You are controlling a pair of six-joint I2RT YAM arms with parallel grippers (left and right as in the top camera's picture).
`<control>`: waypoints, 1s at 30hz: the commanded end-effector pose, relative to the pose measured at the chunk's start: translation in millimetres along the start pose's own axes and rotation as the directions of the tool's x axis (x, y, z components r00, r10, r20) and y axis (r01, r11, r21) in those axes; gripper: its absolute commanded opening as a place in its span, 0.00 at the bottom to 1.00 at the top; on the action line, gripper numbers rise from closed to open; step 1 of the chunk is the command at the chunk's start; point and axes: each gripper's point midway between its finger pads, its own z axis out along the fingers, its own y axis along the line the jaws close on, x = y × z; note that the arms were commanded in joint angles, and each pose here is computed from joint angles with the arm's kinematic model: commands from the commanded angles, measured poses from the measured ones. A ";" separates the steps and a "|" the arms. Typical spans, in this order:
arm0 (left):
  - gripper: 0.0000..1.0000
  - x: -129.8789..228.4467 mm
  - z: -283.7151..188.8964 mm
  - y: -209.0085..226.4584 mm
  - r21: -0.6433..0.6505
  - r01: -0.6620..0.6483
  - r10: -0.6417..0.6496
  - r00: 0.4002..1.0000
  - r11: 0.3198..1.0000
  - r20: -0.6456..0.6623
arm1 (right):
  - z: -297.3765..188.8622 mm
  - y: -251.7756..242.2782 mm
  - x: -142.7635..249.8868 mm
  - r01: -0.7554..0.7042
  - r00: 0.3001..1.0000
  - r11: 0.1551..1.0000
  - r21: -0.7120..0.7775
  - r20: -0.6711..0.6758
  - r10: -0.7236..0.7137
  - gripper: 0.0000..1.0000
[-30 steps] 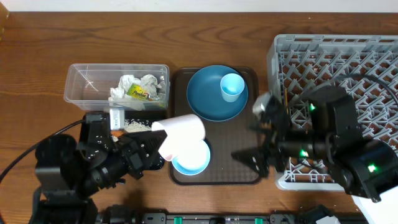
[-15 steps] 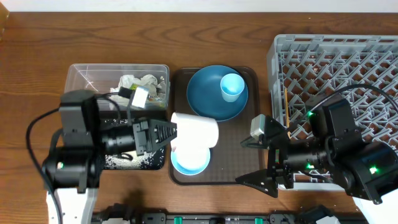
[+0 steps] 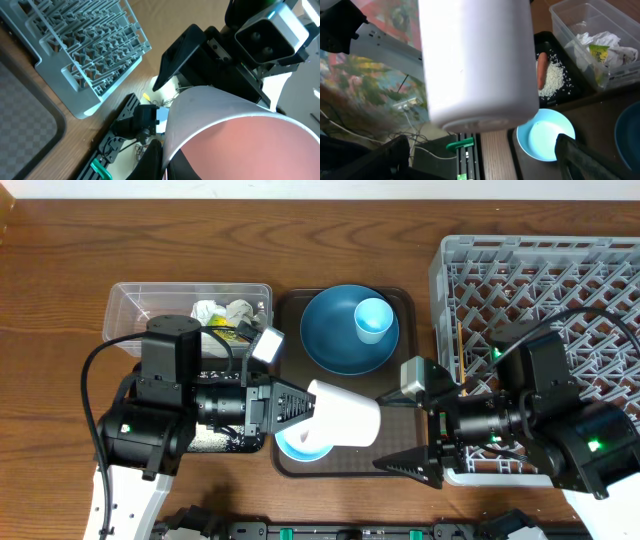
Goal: Sort waste into correct bins and load items into the dishwasher rack
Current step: 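Lift the pink cup with left gripper and hand it toward right gripper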
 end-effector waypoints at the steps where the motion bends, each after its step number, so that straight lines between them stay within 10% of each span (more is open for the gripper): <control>1: 0.06 -0.6 2.3 0.1 -0.019 -0.037 0.037 0.999 0.999 -0.002 | 3.2 1.6 -3.6 0.008 1.000 0.999 -0.043 0.011 -0.007 0.92; 30: 0.06 -0.9 4.8 0.5 -0.027 -0.055 0.055 0.998 0.998 -0.005 | 18.9 14.0 -14.9 0.081 0.996 0.984 -0.158 0.039 -0.075 0.79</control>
